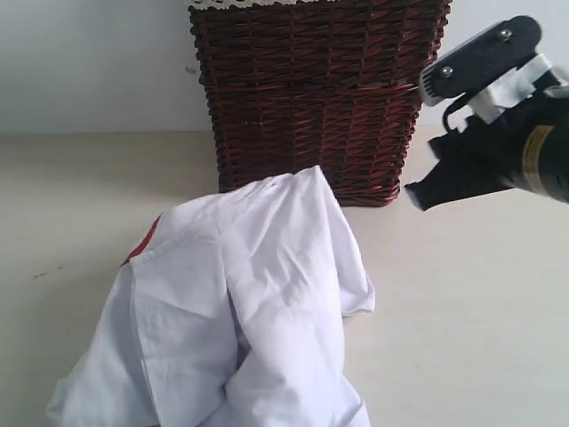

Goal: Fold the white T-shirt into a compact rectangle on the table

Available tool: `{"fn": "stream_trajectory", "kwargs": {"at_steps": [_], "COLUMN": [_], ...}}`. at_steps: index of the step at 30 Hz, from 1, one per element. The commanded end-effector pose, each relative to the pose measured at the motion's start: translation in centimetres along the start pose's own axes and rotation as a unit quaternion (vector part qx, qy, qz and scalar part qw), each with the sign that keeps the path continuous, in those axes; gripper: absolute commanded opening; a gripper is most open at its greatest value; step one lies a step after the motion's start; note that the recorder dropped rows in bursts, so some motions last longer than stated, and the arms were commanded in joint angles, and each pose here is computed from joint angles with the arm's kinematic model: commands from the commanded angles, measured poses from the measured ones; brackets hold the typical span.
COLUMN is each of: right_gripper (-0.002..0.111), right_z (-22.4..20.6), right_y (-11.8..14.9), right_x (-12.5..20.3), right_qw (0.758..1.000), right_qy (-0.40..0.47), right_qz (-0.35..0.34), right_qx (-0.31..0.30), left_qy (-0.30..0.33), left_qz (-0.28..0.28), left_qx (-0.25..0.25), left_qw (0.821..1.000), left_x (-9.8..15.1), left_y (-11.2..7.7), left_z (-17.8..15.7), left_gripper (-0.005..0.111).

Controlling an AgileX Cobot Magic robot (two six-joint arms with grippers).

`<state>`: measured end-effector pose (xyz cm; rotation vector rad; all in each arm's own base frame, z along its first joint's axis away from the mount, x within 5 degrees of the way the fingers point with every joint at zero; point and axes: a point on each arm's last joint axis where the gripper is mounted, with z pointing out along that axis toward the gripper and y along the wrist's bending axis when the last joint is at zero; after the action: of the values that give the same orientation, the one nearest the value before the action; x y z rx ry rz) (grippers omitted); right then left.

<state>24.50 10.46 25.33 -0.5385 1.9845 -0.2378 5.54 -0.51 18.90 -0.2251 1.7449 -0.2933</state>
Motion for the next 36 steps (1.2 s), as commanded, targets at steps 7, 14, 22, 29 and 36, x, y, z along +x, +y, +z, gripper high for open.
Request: {"fn": "stream_trajectory", "kwargs": {"at_steps": [7, 14, 22, 29, 36], "right_gripper": [0.044, 0.044, 0.043, 0.024, 0.0], "right_z": [-4.2, -7.7, -11.9, -14.6, -14.9], "right_y": [0.8, -0.3, -2.8, -4.7, -4.8], "right_x": [-3.4, -5.0, -5.3, -4.7, -4.6], "right_qw": [0.98, 0.961, 0.95, 0.943, 0.941], "right_qy": [-0.096, -0.178, -0.233, -0.247, -0.249], "right_qz": [0.068, 0.102, 0.14, 0.188, 0.195], "right_qx": [-0.159, -0.188, -0.157, -0.122, -0.121], "left_qy": [-0.006, -0.006, -0.006, -0.059, -0.168], "left_qz": [-0.002, -0.002, -0.001, 0.012, -0.105], "left_qx": [0.002, 0.002, 0.002, 0.012, 0.051], "left_qw": [1.0, 1.0, 1.0, 0.998, 0.979], "left_x": [-0.1, -0.1, -0.1, -1.1, -3.1], "left_y": [0.0, 0.0, 0.0, -0.2, -0.6], "left_z": [-0.1, -0.1, -0.1, -0.1, -0.6], "left_gripper": [0.0, 0.0, 0.0, 0.0, 0.0]}}
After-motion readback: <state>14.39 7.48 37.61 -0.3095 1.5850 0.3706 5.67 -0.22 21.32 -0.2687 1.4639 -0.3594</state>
